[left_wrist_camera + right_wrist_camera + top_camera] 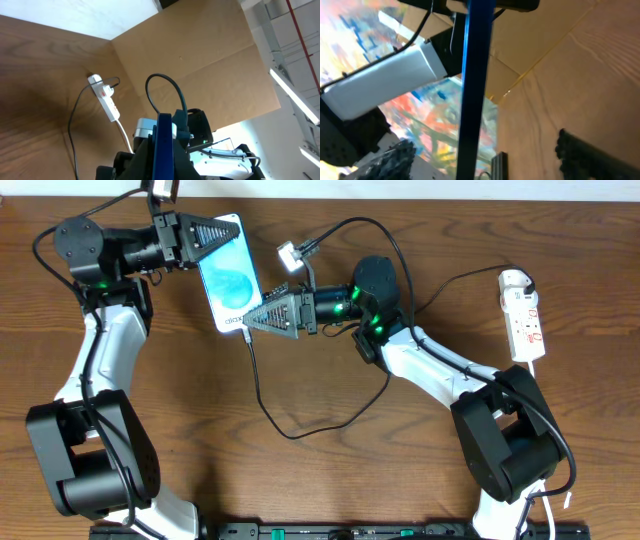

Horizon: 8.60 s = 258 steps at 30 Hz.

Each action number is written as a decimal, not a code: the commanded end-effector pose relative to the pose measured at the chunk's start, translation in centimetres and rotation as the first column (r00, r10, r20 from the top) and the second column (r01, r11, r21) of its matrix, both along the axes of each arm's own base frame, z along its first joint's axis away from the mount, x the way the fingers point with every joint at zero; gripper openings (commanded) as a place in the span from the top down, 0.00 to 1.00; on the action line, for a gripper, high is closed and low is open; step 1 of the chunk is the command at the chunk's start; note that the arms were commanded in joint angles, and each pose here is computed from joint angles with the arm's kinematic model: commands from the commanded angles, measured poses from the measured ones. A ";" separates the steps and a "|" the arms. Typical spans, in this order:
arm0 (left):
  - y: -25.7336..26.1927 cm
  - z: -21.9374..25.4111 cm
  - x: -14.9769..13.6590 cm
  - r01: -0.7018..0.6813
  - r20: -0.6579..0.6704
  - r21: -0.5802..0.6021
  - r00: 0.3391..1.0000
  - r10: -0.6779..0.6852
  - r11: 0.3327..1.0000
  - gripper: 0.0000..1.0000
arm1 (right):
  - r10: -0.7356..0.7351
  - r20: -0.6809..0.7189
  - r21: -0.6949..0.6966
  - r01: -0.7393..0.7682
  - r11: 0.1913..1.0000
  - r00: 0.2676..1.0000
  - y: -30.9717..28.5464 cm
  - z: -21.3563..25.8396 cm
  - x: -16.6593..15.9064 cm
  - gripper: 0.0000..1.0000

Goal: Plug charger to phone and switch on socket
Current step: 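Open the right gripper and withdraw it right from the plugged phone, then lower the phone with the left gripper and lay it on the table, then release the phone and raise the left gripper above it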

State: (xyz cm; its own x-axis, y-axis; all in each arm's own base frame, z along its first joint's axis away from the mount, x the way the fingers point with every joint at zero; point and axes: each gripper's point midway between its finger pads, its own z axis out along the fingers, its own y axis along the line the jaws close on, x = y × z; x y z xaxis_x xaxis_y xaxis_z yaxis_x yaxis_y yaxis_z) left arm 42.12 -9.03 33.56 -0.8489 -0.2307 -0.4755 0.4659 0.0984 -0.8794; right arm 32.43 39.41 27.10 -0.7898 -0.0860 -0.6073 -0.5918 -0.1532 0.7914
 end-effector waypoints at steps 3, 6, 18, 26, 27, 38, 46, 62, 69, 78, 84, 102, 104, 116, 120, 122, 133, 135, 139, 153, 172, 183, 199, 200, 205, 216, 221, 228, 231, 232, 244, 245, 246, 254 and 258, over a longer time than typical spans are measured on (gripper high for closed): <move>2.1 1.0 -0.2 -0.050 0.052 0.013 0.997 0.049 0.999 0.93 | -0.003 0.035 0.007 0.003 1.000 0.999 -1.5 0.8 0.8 0.01; 3.5 1.0 0.0 -0.083 0.051 0.013 0.995 0.082 0.996 0.93 | -0.013 0.036 0.006 0.013 1.000 0.999 -2.1 0.8 1.4 0.01; 6.8 0.3 0.6 -0.157 -0.035 -0.005 0.987 0.157 0.988 0.93 | -0.156 -0.107 -0.173 0.136 0.975 0.982 -3.3 -4.8 4.4 0.01; 6.8 0.3 0.6 -0.157 -0.035 -0.004 0.987 0.157 0.988 0.93 | -0.326 -0.138 -0.365 0.258 0.895 0.935 -4.3 -9.9 6.2 0.01; 6.8 0.3 0.6 -0.157 -0.034 -0.004 0.987 0.157 0.988 0.93 | -0.359 -0.138 -0.407 0.278 0.870 0.923 -4.7 -11.0 6.4 0.01; 6.6 -1.8 0.3 -0.158 -0.066 -0.009 0.985 0.157 0.987 0.93 | -0.603 0.099 -0.656 0.507 0.559 0.792 -10.7 -12.1 7.4 0.01; 6.1 -7.3 -1.0 -0.160 -0.137 -0.018 0.978 0.156 0.987 0.93 | -0.713 0.320 -0.657 0.688 0.308 0.624 -17.1 -5.9 6.0 0.01; 6.0 -17.8 -2.4 -0.324 -0.341 -0.012 0.891 0.301 0.946 0.93 | -0.725 0.356 -0.650 0.714 0.262 0.590 -18.5 -4.5 5.2 0.01; 6.8 -22.5 -2.3 -0.417 -0.461 0.095 0.786 0.411 0.904 0.93 | -0.725 0.355 -0.651 0.713 0.261 0.590 -18.6 -4.5 5.2 0.01; 8.3 -29.5 -4.3 -0.457 -0.577 0.357 0.578 0.577 0.815 0.93 | -0.714 0.365 -0.654 0.711 0.260 0.597 -18.6 -4.7 5.1 0.01; 8.8 -31.2 -5.2 -0.441 -0.574 0.436 0.534 0.620 0.784 0.93 | -0.714 0.365 -0.653 0.711 0.260 0.597 -18.6 -4.6 5.1 0.01; 9.7 -33.2 -6.4 -0.424 -0.583 0.536 0.439 0.684 0.730 0.93 | -0.714 0.365 -0.653 0.711 0.260 0.597 -18.6 -4.6 5.1 0.01; 9.7 -33.2 -6.4 -0.424 -0.583 0.536 0.439 0.684 0.730 0.93 | -0.714 0.365 -0.653 0.711 0.260 0.597 -18.6 -4.6 5.1 0.01; 9.7 -33.2 -6.4 -0.424 -0.583 0.536 0.439 0.684 0.730 0.83 | -0.714 0.365 -0.653 0.711 0.260 0.597 -18.6 -4.6 5.1 0.01; 9.7 -33.3 -6.5 -0.421 -0.587 0.537 0.435 0.682 0.731 0.83 | -0.714 0.365 -0.653 0.711 0.260 0.597 -18.6 -4.6 5.1 0.01; 9.7 -33.3 -6.5 -0.420 -0.588 0.537 0.435 0.682 0.731 0.78 | -0.714 0.365 -0.653 0.711 0.260 0.597 -18.6 -4.6 5.1 0.01; 9.7 -33.6 -7.0 -0.412 -0.612 0.545 0.400 0.682 0.730 0.47 | -0.714 0.365 -0.654 0.711 0.260 0.597 -18.6 -4.7 5.1 0.01; 10.0 -34.3 -7.5 -0.405 -0.621 0.576 0.348 0.702 0.711 0.45 | -0.714 0.365 -0.654 0.711 0.260 0.597 -18.6 -4.7 5.1 0.01; 10.6 -35.3 -8.5 -0.382 -0.620 0.628 0.281 0.733 0.678 0.44 | -0.714 0.365 -0.654 0.711 0.260 0.597 -18.6 -4.7 5.1 0.01; 10.9 -36.1 -9.5 -0.363 -0.640 0.661 0.184 0.746 0.656 0.33 | -0.714 0.365 -0.654 0.711 0.260 0.597 -18.6 -4.7 5.1 0.01; 10.9 -37.0 -11.3 -0.316 -0.655 0.699 0.077 0.751 0.642 0.32 | -0.714 0.365 -0.654 0.711 0.260 0.597 -18.6 -4.7 5.1 0.01; 11.2 -37.5 -12.4 -0.278 -0.643 0.730 0.034 0.765 0.625 0.32 | -0.714 0.365 -0.654 0.711 0.260 0.597 -18.6 -4.7 5.1 0.01; 10.9 -37.7 -13.3 -0.251 -0.651 0.733 0.009 0.759 0.632 0.32 | -0.714 0.365 -0.654 0.711 0.260 0.597 -18.6 -4.7 5.1 0.01; 10.9 -37.7 -13.4 -0.246 -0.653 0.733 0.005 0.758 0.634 0.32 | -0.714 0.365 -0.654 0.711 0.260 0.597 -18.6 -4.7 5.1 0.01; 11.0 -37.9 -13.9 -0.229 -0.643 0.748 -0.012 0.766 0.623 0.32 | -0.715 0.365 -0.654 0.710 0.260 0.597 -18.6 -4.7 5.1 0.01; 11.1 -38.0 -14.0 -0.226 -0.640 0.750 -0.015 0.768 0.621 0.32 | -0.714 0.365 -0.654 0.710 0.260 0.597 -18.6 -4.7 5.1 0.01; 11.1 -37.9 -13.8 -0.226 -0.635 0.751 0.007 0.772 0.620 0.31 | -0.714 0.365 -0.655 0.710 0.260 0.598 -18.6 -4.7 5.0 0.01; 11.2 -35.7 -12.3 -0.216 -0.584 0.749 0.233 0.778 0.627 0.32 | -0.709 0.369 -0.657 0.708 0.259 0.601 -18.6 -4.8 5.0 0.01; 11.5 -33.8 -11.6 -0.222 -0.548 0.756 0.298 0.781 0.616 0.31 | -0.709 0.369 -0.656 0.709 0.259 0.601 -18.6 -4.8 5.0 0.01; 11.6 -33.2 -11.4 -0.227 -0.536 0.758 0.318 0.782 0.612 0.32 | -0.709 0.369 -0.656 0.709 0.259 0.601 -18.6 -4.8 5.0 0.01; 10.6 -21.7 -11.7 -0.145 -0.182 0.925 0.645 0.743 0.352 0.32 | -0.720 0.370 -0.630 0.728 0.270 0.587 -18.4 -4.1 5.5 0.01; 10.6 -20.7 -11.7 -0.144 -0.136 0.943 0.656 0.742 0.300 0.32 | -0.720 0.370 -0.632 0.727 0.269 0.588 -18.4 -4.1 5.5 0.01; 10.4 -20.1 -11.7 -0.147 -0.110 0.950 0.666 0.737 0.275 0.32 | -0.719 0.369 -0.633 0.726 0.268 0.588 -18.4 -4.2 5.4 0.01; 5.9 -14.9 -12.4 -0.240 0.072 0.942 0.826 0.560 0.234 0.31 | -0.717 0.380 -0.669 0.709 0.224 0.584 -19.3 -5.1 5.0 0.01; 6.4 -13.3 -12.9 -0.300 0.167 0.940 0.819 0.549 0.163 0.31 | -0.718 0.380 -0.670 0.708 0.221 0.583 -19.3 -5.2 5.0 0.01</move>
